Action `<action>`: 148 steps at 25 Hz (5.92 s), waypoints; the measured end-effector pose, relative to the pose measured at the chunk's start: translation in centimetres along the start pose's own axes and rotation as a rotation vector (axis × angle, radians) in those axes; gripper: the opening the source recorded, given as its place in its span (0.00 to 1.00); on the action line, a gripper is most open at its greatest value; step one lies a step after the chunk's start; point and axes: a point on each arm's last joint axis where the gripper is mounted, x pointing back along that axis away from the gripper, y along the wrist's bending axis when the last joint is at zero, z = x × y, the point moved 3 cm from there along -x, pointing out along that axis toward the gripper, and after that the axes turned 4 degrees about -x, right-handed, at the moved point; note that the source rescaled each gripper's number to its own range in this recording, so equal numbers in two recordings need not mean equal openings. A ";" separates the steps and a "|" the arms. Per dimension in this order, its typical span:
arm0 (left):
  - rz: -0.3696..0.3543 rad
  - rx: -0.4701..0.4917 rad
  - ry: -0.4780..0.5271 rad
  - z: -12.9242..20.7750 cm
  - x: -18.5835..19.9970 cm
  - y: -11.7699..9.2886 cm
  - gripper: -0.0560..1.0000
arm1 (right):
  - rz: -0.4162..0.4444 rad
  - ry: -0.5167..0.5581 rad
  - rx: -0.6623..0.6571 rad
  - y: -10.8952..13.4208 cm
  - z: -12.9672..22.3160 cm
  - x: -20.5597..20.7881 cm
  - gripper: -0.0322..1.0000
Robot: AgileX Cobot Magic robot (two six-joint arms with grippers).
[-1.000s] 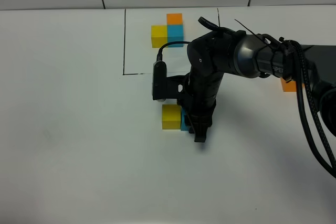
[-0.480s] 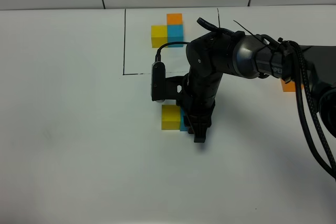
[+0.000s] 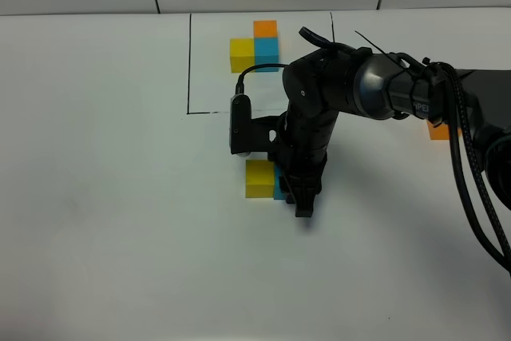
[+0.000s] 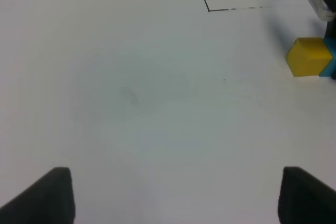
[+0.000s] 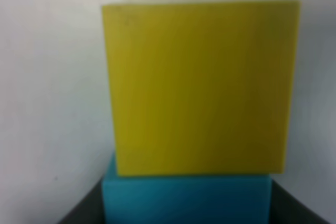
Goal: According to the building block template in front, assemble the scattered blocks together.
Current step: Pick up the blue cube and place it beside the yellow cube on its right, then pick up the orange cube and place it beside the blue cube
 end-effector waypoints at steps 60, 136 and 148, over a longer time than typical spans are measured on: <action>0.000 0.000 0.000 0.0 0.0 0.0 0.80 | 0.313 -0.191 -1.562 -9.6 24.1 13.0 0.99; 0.000 0.000 0.000 0.0 0.0 0.0 0.80 | 0.085 -0.118 -1.449 -6.3 -0.3 1.2 0.06; 0.000 0.000 0.001 0.0 0.0 0.0 0.80 | 0.087 -0.084 -1.430 -5.4 -1.1 0.0 0.06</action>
